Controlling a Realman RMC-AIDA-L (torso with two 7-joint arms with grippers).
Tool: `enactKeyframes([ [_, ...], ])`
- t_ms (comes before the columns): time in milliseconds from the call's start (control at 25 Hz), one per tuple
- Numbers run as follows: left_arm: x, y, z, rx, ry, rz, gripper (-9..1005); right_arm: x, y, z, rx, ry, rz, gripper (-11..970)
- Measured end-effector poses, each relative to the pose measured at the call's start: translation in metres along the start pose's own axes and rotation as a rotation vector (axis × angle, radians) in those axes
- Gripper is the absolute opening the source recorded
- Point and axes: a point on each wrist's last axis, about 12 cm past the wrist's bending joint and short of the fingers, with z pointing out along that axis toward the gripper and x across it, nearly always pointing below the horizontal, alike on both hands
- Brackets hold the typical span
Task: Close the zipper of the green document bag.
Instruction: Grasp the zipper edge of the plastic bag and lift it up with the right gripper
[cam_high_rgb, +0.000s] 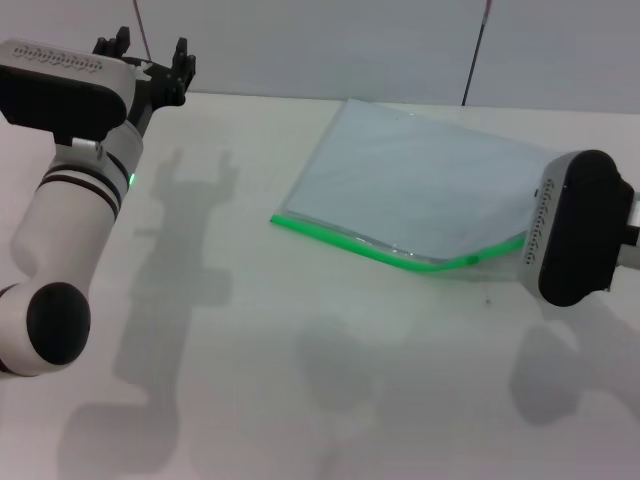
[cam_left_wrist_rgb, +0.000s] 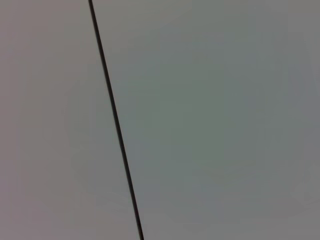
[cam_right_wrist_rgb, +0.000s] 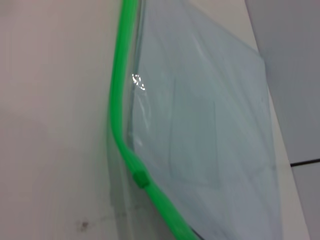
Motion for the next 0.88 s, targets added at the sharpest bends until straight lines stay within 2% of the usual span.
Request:
enactKeyframes([
  [520,-0.002,-0.005,0.002,0.025,0.011,0.003,696,-0.004,-0.007,0.019,-0.025,0.029,-0.061,525],
  [880,-0.003,-0.007,0.003,0.028,0.008,0.002,696,-0.009,-0.010,0.023,-0.025,0.025,-0.091,498],
])
